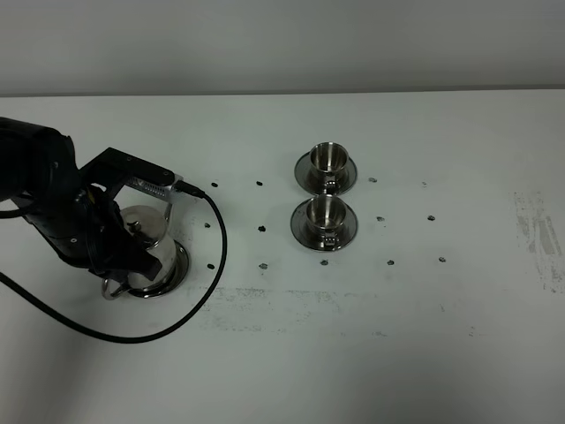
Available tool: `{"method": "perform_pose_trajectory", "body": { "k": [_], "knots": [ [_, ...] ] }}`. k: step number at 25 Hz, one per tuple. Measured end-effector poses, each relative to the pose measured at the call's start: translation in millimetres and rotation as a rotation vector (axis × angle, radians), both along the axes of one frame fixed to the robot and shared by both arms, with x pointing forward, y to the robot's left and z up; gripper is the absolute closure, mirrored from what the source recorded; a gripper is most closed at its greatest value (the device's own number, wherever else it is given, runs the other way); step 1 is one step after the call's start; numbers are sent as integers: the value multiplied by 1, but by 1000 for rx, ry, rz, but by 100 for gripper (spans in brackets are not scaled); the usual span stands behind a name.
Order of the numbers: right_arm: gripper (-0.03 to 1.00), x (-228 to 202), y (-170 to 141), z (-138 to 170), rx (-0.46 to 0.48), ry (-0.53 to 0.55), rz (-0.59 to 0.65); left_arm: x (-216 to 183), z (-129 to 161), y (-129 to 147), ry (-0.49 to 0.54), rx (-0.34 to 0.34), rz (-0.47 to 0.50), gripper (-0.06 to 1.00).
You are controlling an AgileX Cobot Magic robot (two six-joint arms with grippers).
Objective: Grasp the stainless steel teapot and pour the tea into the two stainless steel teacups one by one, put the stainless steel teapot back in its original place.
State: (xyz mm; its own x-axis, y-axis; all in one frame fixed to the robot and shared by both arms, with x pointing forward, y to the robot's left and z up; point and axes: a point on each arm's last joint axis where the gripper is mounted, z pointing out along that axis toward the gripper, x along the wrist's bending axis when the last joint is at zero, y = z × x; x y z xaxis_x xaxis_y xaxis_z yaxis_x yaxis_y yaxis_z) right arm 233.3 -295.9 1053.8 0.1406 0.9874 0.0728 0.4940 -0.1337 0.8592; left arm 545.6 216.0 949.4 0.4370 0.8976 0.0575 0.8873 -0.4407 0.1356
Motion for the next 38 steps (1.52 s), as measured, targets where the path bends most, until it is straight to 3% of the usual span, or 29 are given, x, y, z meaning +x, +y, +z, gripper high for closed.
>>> {"method": "perform_pose_trajectory", "body": {
  "k": [8,12,19,30,34,38],
  "knots": [
    [69,0,0,0,0,0,0,-21,45,7,-35,0,-14,74],
    [69,0,0,0,0,0,0,-22,51,9,-28,22,-32,74],
    [69,0,0,0,0,0,0,31,73,-6,-84,33,-117,74],
    [69,0,0,0,0,0,0,127,68,-68,-101,54,-384,74],
    [69,0,0,0,0,0,0,147,68,-87,-139,61,-462,74],
    [69,0,0,0,0,0,0,153,59,-102,-142,115,-586,74]
  ]
}}
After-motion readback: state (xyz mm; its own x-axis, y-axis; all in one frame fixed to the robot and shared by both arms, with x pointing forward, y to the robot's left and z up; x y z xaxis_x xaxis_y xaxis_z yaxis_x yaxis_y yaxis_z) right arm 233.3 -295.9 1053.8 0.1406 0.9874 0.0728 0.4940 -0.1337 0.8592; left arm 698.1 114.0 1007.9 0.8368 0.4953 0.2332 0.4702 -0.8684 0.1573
